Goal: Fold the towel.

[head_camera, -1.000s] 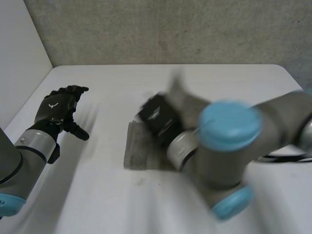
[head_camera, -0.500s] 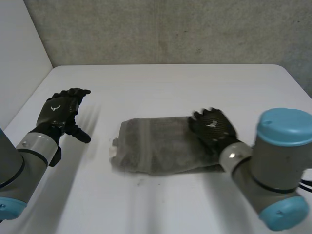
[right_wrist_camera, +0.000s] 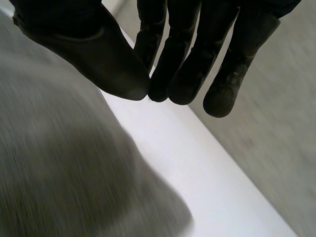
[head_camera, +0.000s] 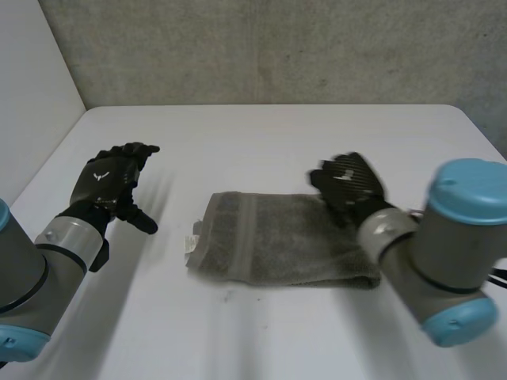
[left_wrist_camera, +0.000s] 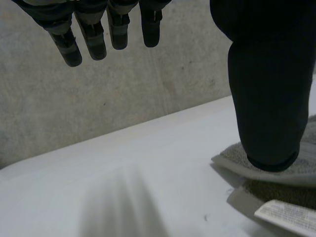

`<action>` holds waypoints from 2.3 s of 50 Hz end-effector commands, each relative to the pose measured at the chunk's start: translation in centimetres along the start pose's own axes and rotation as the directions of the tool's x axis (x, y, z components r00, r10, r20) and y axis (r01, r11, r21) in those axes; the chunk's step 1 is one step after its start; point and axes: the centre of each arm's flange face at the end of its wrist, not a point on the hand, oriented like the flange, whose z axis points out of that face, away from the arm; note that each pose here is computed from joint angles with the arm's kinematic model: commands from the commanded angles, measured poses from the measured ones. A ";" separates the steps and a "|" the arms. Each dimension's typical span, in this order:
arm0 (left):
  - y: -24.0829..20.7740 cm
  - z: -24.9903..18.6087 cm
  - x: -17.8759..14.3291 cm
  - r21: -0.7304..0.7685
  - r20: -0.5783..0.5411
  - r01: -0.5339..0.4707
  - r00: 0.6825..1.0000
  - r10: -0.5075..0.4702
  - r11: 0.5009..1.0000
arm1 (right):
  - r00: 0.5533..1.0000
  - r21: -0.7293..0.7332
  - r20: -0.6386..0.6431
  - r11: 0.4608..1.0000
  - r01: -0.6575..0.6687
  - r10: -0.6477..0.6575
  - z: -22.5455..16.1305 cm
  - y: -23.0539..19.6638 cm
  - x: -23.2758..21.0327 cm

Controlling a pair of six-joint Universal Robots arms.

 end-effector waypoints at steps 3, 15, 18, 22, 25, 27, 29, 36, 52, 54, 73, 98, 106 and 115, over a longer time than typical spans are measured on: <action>-1.0 -0.4 0.5 0.027 -0.012 -0.005 1.000 0.006 1.000 | 0.987 -0.040 0.160 0.999 -0.007 0.013 -0.1 -3.2 -5.6; -0.7 -0.7 0.6 0.016 -0.018 -0.007 1.000 0.007 1.000 | 0.973 -0.205 -0.013 0.952 -0.227 0.230 -4.3 3.7 1.8; -0.7 -0.7 0.6 0.016 -0.016 -0.006 1.000 0.006 1.000 | 0.959 -0.246 0.028 0.932 -0.266 0.281 -5.5 5.5 1.6; -0.6 -0.8 0.7 0.012 -0.019 -0.005 1.000 0.005 1.000 | 0.939 -0.293 0.065 0.906 -0.305 0.337 -6.4 7.1 0.8; -0.5 -0.8 0.8 0.010 -0.022 -0.005 1.000 0.005 1.000 | 0.940 -0.298 0.064 0.905 -0.303 0.336 -6.3 7.8 0.5; -0.5 -0.8 0.8 0.012 -0.022 -0.005 1.000 0.006 1.000 | 0.944 -0.283 0.055 0.912 -0.298 0.325 -6.0 8.1 0.7; -0.5 -0.8 0.8 0.012 -0.021 -0.004 1.000 0.004 1.000 | 0.950 -0.264 0.038 0.920 -0.289 0.310 -5.6 8.1 1.0; -0.6 -0.8 0.8 0.015 -0.021 -0.004 1.000 0.005 1.000 | 0.981 -0.172 -0.128 0.971 -0.167 0.146 -3.3 6.1 4.2; -3.7 -0.5 1.5 0.119 -0.043 -0.018 0.999 0.023 0.993 | 0.726 0.224 0.419 0.837 0.500 -0.545 -2.1 -3.1 -17.0; -4.2 -0.4 1.5 0.133 -0.044 -0.020 0.999 0.026 0.991 | 0.706 0.233 0.441 0.830 0.507 -0.555 -2.3 -2.7 -18.1; -4.3 1.0 5.7 0.105 -0.178 0.099 0.981 -0.080 0.990 | 0.979 0.090 0.119 0.980 -0.177 0.166 -3.2 -5.3 -3.8; 6.4 0.8 9.5 -0.297 -0.103 0.119 0.982 -0.155 0.947 | 0.905 -0.254 0.131 0.897 -0.363 0.404 1.3 4.7 -4.5; -2.1 1.2 10.0 -0.124 -0.147 0.081 0.984 -0.099 0.989 | 0.915 -0.124 0.095 0.917 -0.380 0.392 0.7 -0.6 -1.3; -14.6 -2.5 7.2 0.017 -0.040 0.105 0.994 -0.104 0.994 | 0.897 0.194 -0.231 0.921 -0.338 0.378 -4.3 -10.3 9.8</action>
